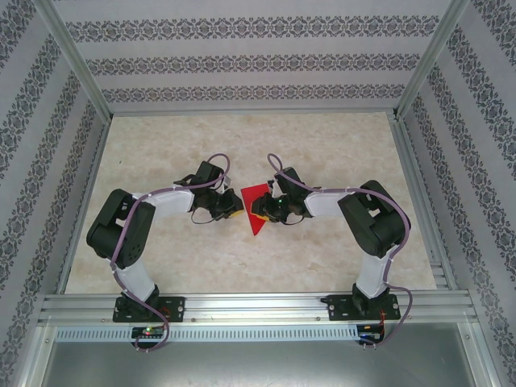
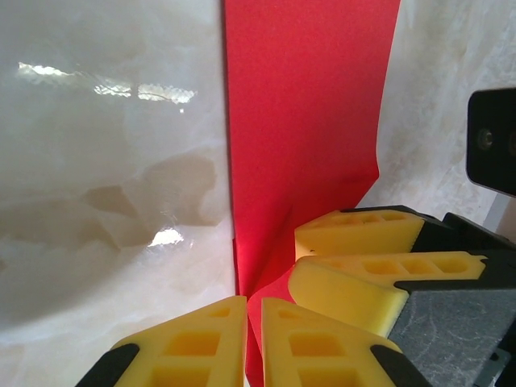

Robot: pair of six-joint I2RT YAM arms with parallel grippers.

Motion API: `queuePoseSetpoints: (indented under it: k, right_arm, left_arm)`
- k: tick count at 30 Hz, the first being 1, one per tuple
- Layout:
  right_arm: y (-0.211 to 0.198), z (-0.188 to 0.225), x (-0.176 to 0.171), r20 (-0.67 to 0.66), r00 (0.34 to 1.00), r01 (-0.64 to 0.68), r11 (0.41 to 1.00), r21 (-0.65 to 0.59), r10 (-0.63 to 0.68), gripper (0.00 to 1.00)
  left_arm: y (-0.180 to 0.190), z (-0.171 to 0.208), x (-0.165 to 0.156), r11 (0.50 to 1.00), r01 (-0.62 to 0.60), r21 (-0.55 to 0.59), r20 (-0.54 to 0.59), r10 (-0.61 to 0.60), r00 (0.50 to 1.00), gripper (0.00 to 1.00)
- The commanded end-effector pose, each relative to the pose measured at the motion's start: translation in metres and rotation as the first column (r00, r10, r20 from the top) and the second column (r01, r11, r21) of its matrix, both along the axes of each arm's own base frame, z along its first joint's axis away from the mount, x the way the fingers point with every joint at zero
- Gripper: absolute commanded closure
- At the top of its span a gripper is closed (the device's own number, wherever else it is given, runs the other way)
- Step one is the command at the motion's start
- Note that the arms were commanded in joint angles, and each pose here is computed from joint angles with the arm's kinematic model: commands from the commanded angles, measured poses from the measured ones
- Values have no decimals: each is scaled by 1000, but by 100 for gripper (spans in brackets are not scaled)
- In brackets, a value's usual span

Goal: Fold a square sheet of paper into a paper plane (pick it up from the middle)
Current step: Third fold the triangle at the center of the table.

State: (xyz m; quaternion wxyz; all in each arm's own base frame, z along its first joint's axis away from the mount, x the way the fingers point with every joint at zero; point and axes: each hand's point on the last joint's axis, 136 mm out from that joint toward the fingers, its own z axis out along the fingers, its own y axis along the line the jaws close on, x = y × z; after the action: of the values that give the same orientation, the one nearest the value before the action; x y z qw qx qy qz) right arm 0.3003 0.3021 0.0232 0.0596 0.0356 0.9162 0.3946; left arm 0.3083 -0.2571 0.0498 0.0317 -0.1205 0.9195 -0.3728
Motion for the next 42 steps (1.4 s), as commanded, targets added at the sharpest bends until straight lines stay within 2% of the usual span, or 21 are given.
queuePoseSetpoints:
  k: [1,4,6,15,23,34,42]
  right_arm:
    - [-21,-32,-13,-77,997,21,996,-91,-28,62]
    - [-22,-32,-13,-73,997,20,996,-90,-27,57]
    - [-22,-31,-14,-72,997,19,996,-86,-25,58]
    - [-25,-35,-16,-85,996,15,995,-104,-24,85]
    - [-28,-45,-19,-110,994,-1,990,-144,-15,99]
    - [-30,-46,-19,-117,993,-3,987,-163,-16,100]
    - [-30,-46,-19,-117,993,-2,986,-165,-18,99]
  left_arm:
    - [-9,9,0,999,13,-37,28,-12,1000,85]
    - [-10,8,0,999,15,-37,27,-14,1000,85]
    - [-11,7,-1,999,16,-36,24,-15,1000,85]
    - [-15,6,-1,999,24,-40,27,-23,999,85]
    - [-32,5,-4,997,64,-48,30,-63,998,89]
    - [-49,-2,-1,994,100,-38,25,-99,995,93]
    - [-40,-21,0,994,90,66,1,-90,996,94]
